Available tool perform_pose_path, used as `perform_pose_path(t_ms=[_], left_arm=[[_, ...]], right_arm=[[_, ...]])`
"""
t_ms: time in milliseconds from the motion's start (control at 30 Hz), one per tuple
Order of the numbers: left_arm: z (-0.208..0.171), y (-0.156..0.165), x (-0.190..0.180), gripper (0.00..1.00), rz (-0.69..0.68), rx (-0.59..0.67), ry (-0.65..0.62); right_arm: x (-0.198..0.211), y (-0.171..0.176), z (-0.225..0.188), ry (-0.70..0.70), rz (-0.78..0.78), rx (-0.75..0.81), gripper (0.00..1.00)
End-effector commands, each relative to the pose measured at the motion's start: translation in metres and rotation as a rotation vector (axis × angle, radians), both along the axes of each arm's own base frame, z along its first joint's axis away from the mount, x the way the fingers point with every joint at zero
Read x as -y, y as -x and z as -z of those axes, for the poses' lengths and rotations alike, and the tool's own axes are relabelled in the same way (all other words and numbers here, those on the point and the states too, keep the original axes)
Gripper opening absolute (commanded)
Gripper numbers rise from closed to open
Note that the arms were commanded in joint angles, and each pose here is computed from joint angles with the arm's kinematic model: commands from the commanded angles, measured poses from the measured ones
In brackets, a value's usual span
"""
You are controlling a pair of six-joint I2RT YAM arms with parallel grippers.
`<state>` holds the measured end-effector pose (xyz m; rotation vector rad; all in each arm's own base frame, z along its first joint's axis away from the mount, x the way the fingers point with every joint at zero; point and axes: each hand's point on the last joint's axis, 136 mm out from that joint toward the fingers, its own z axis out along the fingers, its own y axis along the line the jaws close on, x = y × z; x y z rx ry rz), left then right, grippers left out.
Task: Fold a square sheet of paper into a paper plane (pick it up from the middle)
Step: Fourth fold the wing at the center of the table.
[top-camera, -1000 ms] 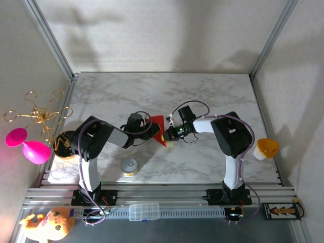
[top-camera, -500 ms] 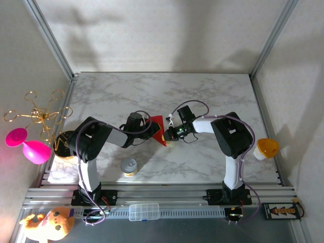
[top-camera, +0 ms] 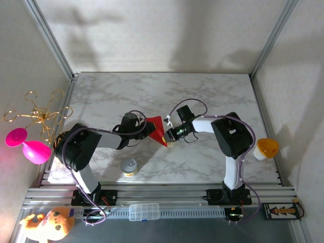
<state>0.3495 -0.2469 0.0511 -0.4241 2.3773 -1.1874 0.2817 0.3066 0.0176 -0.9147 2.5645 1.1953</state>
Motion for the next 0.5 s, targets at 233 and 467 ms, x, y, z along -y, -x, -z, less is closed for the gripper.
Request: perform_pose_path(t_ms=[233, 467], left_arm=[[0.016, -0.003, 0.001, 0.22, -0.012, -0.037, -0.014], [0.032, -0.001, 0.000, 0.30, -0.024, -0.100, -0.065]], right_arm=[[0.032, -0.011, 0.025, 0.183, 0.023, 0.081, 0.04], [0.032, -0.017, 0.016, 0.188, 0.039, 0.113, 0.10]])
